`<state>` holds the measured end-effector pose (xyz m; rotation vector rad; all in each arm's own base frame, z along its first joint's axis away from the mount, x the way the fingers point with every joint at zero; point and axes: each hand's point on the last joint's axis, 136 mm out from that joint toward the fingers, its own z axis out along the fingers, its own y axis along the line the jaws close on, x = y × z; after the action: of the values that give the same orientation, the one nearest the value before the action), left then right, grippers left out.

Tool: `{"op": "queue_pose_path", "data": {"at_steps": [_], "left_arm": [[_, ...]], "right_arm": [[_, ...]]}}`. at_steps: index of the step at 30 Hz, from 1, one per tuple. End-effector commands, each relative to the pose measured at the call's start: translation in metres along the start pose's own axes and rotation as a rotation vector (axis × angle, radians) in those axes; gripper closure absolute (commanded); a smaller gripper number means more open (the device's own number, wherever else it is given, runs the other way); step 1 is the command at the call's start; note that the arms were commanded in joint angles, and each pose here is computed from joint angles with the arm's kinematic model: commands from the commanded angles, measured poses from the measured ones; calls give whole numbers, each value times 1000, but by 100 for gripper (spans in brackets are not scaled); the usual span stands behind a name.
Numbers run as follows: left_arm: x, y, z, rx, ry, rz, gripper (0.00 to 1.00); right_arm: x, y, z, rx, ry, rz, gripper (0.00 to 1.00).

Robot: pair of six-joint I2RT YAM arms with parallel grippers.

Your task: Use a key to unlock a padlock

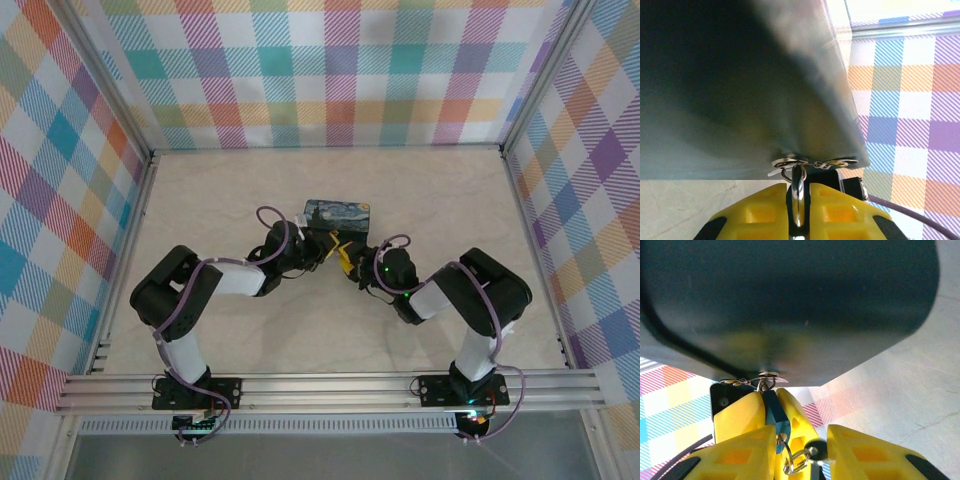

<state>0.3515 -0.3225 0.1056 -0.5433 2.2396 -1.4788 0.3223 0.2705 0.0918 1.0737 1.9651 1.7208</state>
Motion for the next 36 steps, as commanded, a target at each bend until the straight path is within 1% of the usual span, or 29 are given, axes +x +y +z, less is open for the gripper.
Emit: {"op": "queue_pose_path", "data": {"at_steps": [1, 8, 13, 17, 19, 24, 26, 30, 33, 36], "left_arm": [[6, -15, -4, 40, 40, 51, 99], [6, -10, -4, 23, 46, 48, 98], [7, -10, -4, 22, 51, 48, 98], [8, -9, -3, 21, 56, 41, 98], [8, -10, -4, 24, 56, 39, 98], [9, -11, -4, 27, 62, 36, 97], [9, -12, -4, 29, 63, 36, 97], [10, -13, -4, 29, 67, 32, 97], [10, -15, -4, 34, 75, 30, 97], [11, -15, -4, 30, 77, 29, 97]], "right_arm": [[-4, -2, -12, 14, -22, -42, 66], [5, -13, -37, 101, 12, -142, 66], [15, -22, -53, 276, 64, -271, 69], [14, -14, -67, 417, 69, -456, 73], [16, -7, -68, 468, 98, -554, 73], [15, -9, -68, 616, 166, -768, 71], [18, -8, -65, 633, 213, -861, 69], [19, -5, -59, 678, 269, -1058, 66], [22, 0, -52, 643, 305, -1150, 64], [25, 4, -47, 631, 330, -1195, 64]]}}
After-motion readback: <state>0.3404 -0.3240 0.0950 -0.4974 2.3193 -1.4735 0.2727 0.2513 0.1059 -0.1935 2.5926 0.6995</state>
